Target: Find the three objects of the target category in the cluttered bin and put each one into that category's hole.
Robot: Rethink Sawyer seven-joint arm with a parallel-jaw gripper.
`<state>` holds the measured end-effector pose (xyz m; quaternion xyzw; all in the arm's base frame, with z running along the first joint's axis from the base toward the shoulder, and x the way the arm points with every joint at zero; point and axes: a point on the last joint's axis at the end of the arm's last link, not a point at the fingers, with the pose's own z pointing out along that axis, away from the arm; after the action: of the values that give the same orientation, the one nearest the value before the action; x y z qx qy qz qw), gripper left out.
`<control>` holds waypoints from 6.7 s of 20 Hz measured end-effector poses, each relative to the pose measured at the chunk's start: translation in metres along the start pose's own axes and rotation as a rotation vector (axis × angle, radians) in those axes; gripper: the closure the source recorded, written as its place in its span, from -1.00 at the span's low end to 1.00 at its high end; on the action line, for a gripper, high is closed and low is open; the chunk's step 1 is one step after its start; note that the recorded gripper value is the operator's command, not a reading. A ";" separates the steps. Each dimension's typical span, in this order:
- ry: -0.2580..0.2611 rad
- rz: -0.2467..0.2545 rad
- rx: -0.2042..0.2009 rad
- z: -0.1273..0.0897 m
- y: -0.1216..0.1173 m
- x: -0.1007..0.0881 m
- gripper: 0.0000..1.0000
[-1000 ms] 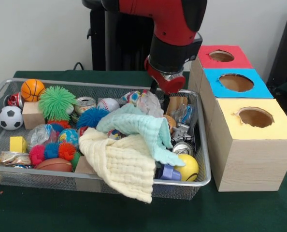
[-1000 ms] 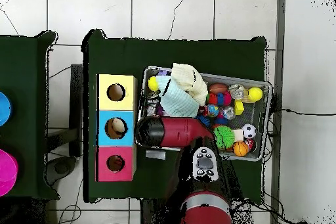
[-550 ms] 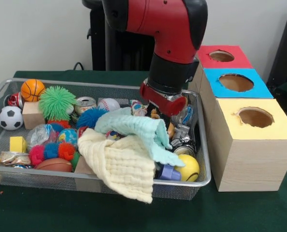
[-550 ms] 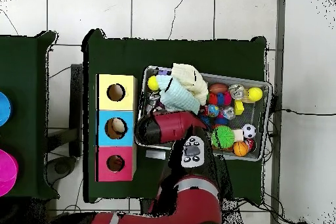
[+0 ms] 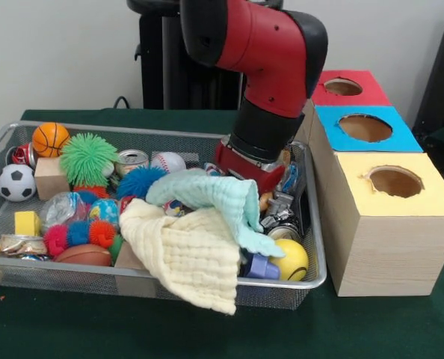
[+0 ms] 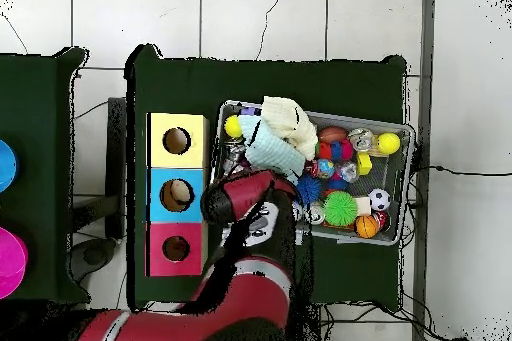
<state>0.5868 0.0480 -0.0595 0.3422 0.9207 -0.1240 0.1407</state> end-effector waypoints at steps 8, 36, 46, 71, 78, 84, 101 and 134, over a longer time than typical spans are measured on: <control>-0.318 -0.134 -0.017 0.020 0.005 0.001 -1.00; -0.687 -0.009 -0.076 0.033 -0.026 -0.085 -1.00; -0.820 0.022 0.105 -0.046 -0.049 -0.160 -1.00; 0.142 0.450 -0.020 -0.122 -0.024 -0.187 -1.00; 0.244 0.421 -0.108 -0.160 0.030 -0.165 -1.00; 0.251 0.386 -0.123 -0.166 0.044 -0.152 -1.00; 0.248 0.151 0.005 -0.123 0.042 -0.060 -1.00; 0.312 0.110 0.164 -0.015 -0.059 0.013 -1.00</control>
<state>0.5357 0.0176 -0.0427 0.4174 0.8981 -0.1362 -0.0258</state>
